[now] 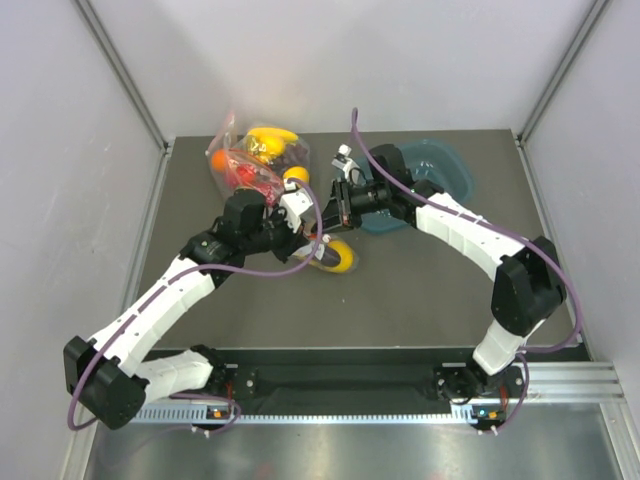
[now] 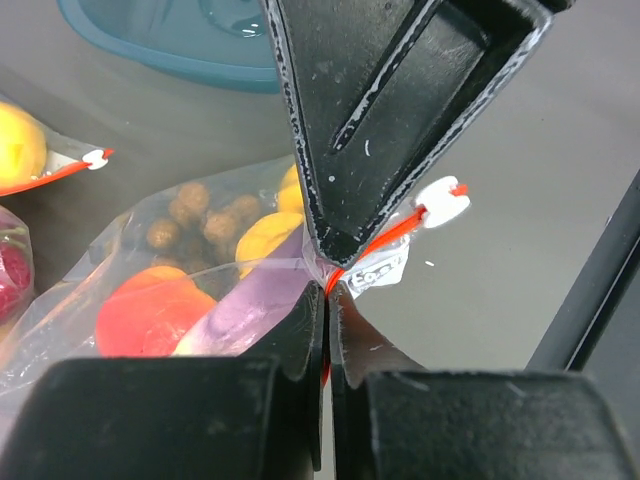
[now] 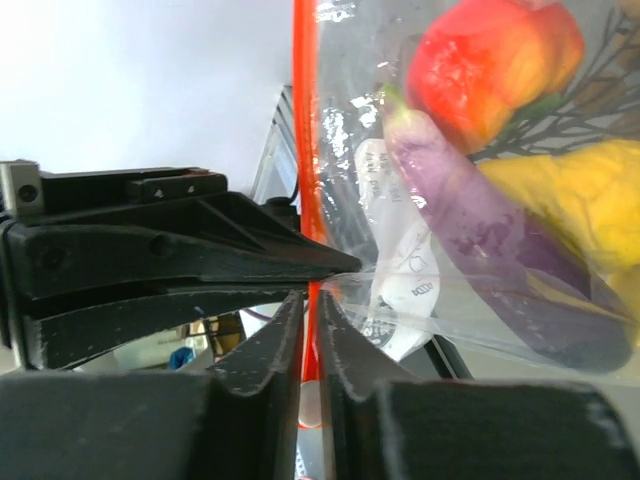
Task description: Open the zip-top bag and remove the fake food
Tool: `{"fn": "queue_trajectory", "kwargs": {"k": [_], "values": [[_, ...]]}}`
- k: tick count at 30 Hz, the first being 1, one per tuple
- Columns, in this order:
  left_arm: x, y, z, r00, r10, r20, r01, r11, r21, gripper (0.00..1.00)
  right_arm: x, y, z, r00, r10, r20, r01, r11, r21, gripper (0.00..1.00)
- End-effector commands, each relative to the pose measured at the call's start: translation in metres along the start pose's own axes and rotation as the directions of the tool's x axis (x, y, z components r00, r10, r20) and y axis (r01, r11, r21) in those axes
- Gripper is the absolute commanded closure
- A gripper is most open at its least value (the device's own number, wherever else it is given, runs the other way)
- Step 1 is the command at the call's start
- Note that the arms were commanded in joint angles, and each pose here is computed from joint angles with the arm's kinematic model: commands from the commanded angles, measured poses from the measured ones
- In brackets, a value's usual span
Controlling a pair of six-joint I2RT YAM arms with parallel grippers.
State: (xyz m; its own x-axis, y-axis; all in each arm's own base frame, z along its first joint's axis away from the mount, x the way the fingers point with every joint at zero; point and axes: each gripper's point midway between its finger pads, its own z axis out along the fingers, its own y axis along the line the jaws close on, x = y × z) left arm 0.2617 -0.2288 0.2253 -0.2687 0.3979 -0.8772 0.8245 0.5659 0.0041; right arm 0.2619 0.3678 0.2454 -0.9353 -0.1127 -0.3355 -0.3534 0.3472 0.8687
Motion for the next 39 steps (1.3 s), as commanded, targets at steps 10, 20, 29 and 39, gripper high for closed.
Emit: {"fn": "queue_trajectory", "kwargs": {"k": [10,20,29,39], "values": [[-0.033,-0.005,-0.005,0.997,-0.07,0.011,0.07,0.996,0.049,1.0,-0.045,0.039,-0.072,0.965,-0.175,0.195,0.189,0.98,-0.055,0.44],[-0.078,-0.05,-0.006,0.984,-0.175,-0.031,0.174,0.914,0.366,1.0,-0.02,0.025,-0.117,0.903,-0.314,0.293,0.316,0.948,0.043,0.15],[-0.093,-0.068,-0.014,0.967,-0.236,-0.098,0.253,0.824,0.507,1.0,0.009,0.047,-0.132,0.825,-0.449,0.342,0.449,0.889,0.085,0.14],[-0.099,-0.071,-0.017,0.956,-0.28,-0.088,0.284,0.81,0.512,1.0,0.035,0.055,-0.078,0.849,-0.471,0.238,0.468,0.881,0.072,0.24]]}}
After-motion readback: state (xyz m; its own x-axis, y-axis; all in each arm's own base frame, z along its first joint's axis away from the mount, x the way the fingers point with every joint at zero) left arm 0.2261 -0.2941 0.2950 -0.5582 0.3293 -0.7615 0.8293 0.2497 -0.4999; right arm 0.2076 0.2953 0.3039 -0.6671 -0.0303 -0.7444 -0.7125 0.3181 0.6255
